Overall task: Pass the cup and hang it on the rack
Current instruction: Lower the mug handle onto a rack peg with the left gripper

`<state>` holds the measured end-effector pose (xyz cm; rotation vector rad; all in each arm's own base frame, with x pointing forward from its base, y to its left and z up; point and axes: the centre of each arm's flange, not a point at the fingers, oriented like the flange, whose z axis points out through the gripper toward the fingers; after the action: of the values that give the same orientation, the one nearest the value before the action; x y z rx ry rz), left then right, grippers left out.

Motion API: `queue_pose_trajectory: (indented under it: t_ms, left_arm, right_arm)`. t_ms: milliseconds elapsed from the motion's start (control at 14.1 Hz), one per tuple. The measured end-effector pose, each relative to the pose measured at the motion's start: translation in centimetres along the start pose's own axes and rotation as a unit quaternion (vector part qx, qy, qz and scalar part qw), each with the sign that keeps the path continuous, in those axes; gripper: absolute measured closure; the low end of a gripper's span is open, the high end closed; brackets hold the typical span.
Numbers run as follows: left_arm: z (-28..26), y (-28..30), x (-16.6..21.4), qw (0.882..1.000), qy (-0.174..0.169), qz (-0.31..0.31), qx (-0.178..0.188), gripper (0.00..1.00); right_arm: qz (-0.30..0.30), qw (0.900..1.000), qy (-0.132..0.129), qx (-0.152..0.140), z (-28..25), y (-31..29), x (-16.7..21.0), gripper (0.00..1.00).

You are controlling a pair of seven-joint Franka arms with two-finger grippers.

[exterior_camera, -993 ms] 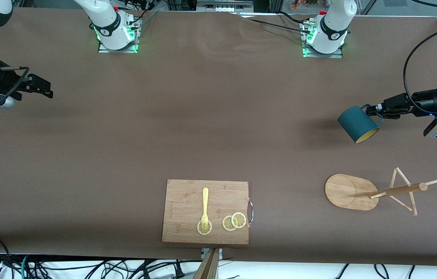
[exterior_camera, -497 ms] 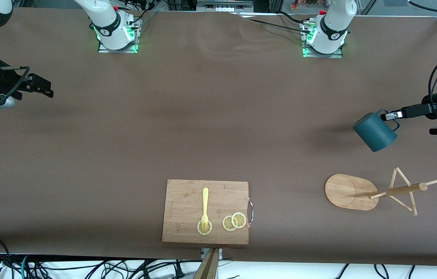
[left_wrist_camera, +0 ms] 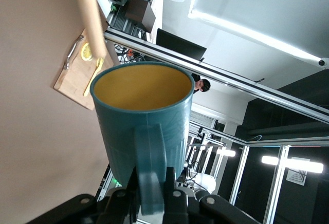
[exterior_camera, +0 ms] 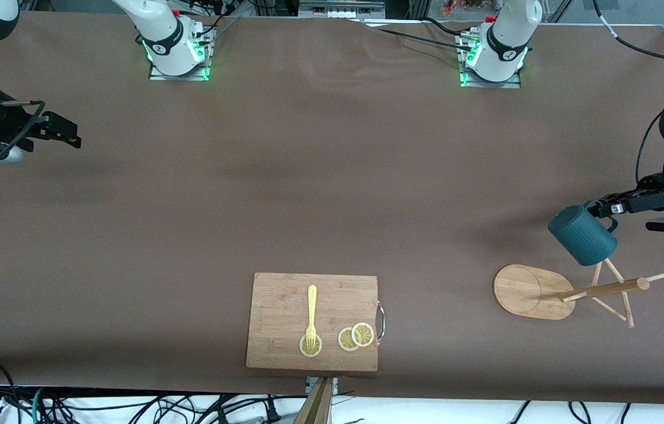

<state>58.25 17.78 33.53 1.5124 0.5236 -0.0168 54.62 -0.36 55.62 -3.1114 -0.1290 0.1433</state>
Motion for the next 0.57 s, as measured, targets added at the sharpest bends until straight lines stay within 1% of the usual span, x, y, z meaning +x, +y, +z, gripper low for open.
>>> queue_pose_trajectory:
  t_ms: [284, 568]
  left_arm:
    - [0.1, -1.0, 1.9, 1.000, -0.002, -0.003, -0.021, 0.79]
    - [-1.5, -2.7, 3.4, 0.999, -0.007, -0.012, -0.043, 0.79]
  right_arm:
    - [0.000, 1.000, 0.000, 0.002, 0.0, 0.0, 0.0, 0.00]
    - [0.000, 1.000, 0.000, 0.002, 0.0, -0.1, 0.0, 0.00]
